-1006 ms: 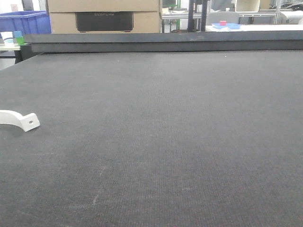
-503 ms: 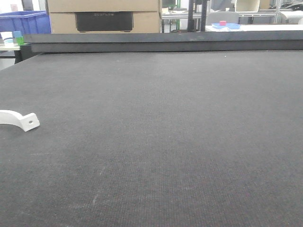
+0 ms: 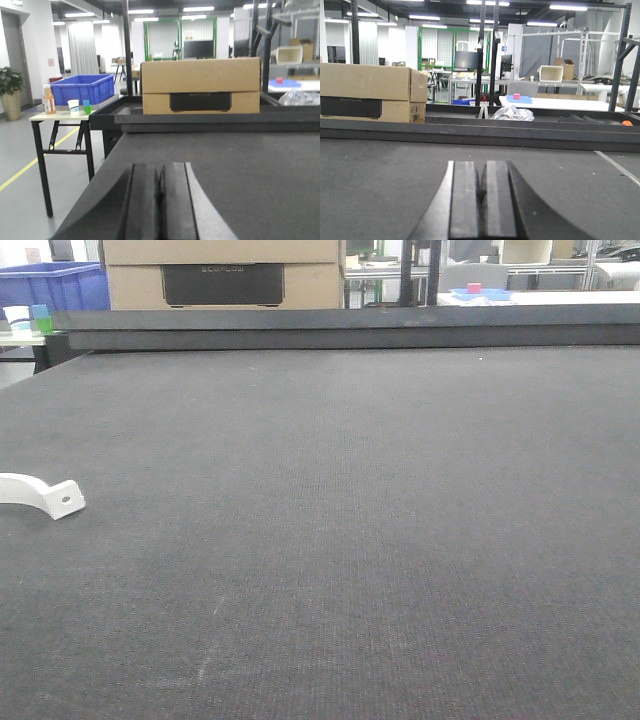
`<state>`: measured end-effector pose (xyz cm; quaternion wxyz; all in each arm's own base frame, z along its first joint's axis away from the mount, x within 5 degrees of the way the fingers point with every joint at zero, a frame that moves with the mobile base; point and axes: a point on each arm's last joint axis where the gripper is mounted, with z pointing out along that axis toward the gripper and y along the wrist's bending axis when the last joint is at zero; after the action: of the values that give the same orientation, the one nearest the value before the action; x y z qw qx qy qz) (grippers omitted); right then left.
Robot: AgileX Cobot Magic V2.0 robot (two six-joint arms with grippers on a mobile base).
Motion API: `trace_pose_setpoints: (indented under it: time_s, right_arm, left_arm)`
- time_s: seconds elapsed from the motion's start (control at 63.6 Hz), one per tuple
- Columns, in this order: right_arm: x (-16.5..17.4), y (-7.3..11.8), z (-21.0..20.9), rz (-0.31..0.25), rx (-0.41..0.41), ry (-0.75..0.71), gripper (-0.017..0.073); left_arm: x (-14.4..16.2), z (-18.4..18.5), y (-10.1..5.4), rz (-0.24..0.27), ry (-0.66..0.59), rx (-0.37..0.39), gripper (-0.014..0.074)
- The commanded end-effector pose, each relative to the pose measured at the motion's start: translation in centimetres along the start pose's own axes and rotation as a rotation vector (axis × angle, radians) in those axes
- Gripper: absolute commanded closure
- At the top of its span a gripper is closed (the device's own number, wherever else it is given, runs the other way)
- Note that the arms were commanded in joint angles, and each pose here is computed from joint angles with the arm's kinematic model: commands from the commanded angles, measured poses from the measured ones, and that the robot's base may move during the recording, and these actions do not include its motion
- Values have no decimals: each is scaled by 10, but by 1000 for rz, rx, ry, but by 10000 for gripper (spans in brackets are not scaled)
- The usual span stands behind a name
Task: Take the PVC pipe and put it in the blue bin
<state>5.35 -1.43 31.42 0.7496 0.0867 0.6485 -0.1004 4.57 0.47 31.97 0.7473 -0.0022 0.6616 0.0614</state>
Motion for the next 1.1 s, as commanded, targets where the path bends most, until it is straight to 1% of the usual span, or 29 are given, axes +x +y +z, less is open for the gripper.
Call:
trace_pose_setpoints:
  time_s: [0.0,0.063,0.141,0.204,0.252,0.314,0.409,0.487,0.597,0.692,0.755,0.833,0.896,1.022,1.053,1.085]
  right_arm:
    - [-11,1,15,-9,-9,90,727]
    - [-19,1,27,-9,-14,181,727]
    - [-20,2,47,-9,-23,374,727]
    - [-21,2,61,-9,-28,479,727]
    - [-17,2,72,-8,-31,566,727]
    - [-7,2,86,-7,-34,676,727]
    - [12,2,103,-5,-37,816,727]
    - [31,3,114,0,-41,939,727]
    - [47,3,123,2,-42,1036,727]
    - [58,4,127,16,-46,1107,727]
    - [65,4,131,30,-49,1149,727]
    - [75,5,134,34,-48,1209,727]
    - [83,3,140,50,-34,1270,727]
    - [91,-7,155,92,14,1392,723]
    - [92,-10,160,100,22,1418,713]
    - [94,-13,165,108,32,1439,683]
  left_arm:
    - [-22,16,3,22,108,-3,704]
    - [-30,30,5,40,237,-9,704]
    - [-37,54,7,48,421,-12,704]
    - [-38,75,8,53,558,-11,704]
    - [-37,88,8,55,634,-10,704]
    - [-30,106,7,58,729,-5,704]
    - [-12,129,4,44,833,12,704]
    - [7,147,-1,4,926,35,704]
    - [28,162,-7,-63,1027,61,704]
    - [44,171,-12,-103,1108,74,704]
    - [53,174,-13,-106,1157,77,704]
    - [61,176,-14,-105,1215,79,704]
    - [66,176,-14,-104,1257,81,704]
    - [69,174,-14,-104,1304,83,704]
    - [69,174,-14,-104,1306,83,704]
    - [69,174,-14,-104,1306,83,704]
